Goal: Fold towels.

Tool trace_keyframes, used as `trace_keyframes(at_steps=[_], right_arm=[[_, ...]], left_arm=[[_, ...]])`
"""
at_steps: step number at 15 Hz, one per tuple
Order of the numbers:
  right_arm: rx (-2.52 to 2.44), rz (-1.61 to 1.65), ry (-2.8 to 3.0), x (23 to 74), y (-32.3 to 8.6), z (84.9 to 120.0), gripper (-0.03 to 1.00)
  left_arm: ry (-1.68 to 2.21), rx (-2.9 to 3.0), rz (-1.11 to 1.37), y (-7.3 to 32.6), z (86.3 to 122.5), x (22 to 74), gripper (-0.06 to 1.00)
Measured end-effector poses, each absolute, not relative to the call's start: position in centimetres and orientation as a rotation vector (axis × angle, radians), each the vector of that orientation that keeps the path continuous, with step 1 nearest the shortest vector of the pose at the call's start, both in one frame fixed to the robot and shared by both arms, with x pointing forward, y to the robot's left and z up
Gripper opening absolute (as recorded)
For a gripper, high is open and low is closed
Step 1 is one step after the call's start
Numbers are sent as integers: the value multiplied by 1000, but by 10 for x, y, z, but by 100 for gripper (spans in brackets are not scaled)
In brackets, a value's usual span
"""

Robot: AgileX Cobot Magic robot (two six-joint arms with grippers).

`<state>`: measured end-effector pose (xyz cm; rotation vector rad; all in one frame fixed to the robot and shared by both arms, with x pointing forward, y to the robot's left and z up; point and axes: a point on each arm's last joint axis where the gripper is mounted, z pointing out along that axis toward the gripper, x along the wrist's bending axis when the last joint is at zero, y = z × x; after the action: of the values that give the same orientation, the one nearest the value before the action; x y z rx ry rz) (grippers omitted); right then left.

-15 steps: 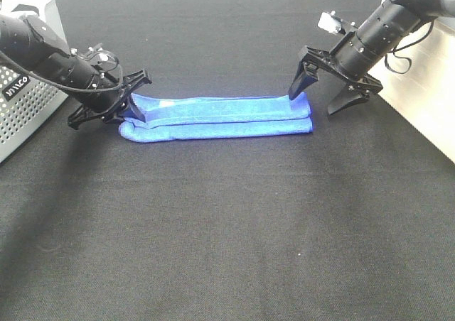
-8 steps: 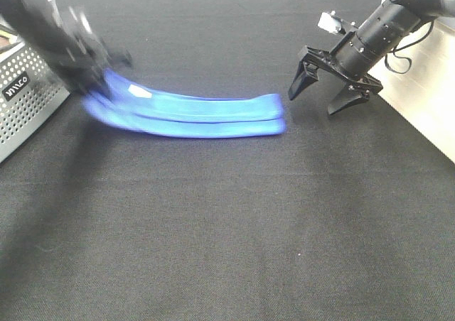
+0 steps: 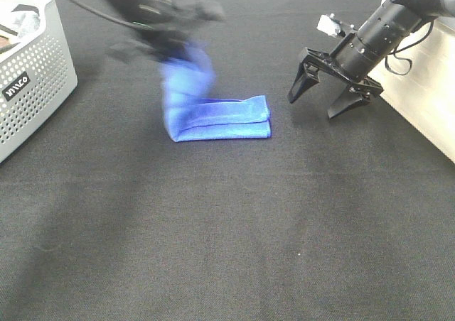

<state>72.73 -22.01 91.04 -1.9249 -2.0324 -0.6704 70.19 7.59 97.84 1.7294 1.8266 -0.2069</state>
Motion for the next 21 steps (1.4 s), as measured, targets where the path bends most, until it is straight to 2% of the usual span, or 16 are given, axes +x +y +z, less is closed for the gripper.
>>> trace_keyframes(at_steps=[3,4,7,8,10,12,16,21], right_arm=[[-1906,-645,-2027,725,-220,910,85],[-1901,-639,-2026,724,-220,910,85],[-1895,-632,-2025,724,-219,910,85],[-1895,-632,-2025,724,-219,910,85],[-1894,-630,-2024,723,-219,910,85],[-1894,-641,-2023,723,-219,913,85],[-1836,-800,-1966,723,-208,942,85],[-1500,-1058,-1852,708,-118,957,85]], left_arm=[[1832,1645,-269,43,945,702,7],[1844,1616,-278,37,939,702,11],[1834,1510,-323,20,937,700,49],[1834,1510,-323,20,937,700,49],[1839,1478,-359,17,938,699,65],[1810,1454,-318,28,952,705,68],[1740,1417,-85,96,1000,732,69],[1836,1375,-38,160,1001,748,69]])
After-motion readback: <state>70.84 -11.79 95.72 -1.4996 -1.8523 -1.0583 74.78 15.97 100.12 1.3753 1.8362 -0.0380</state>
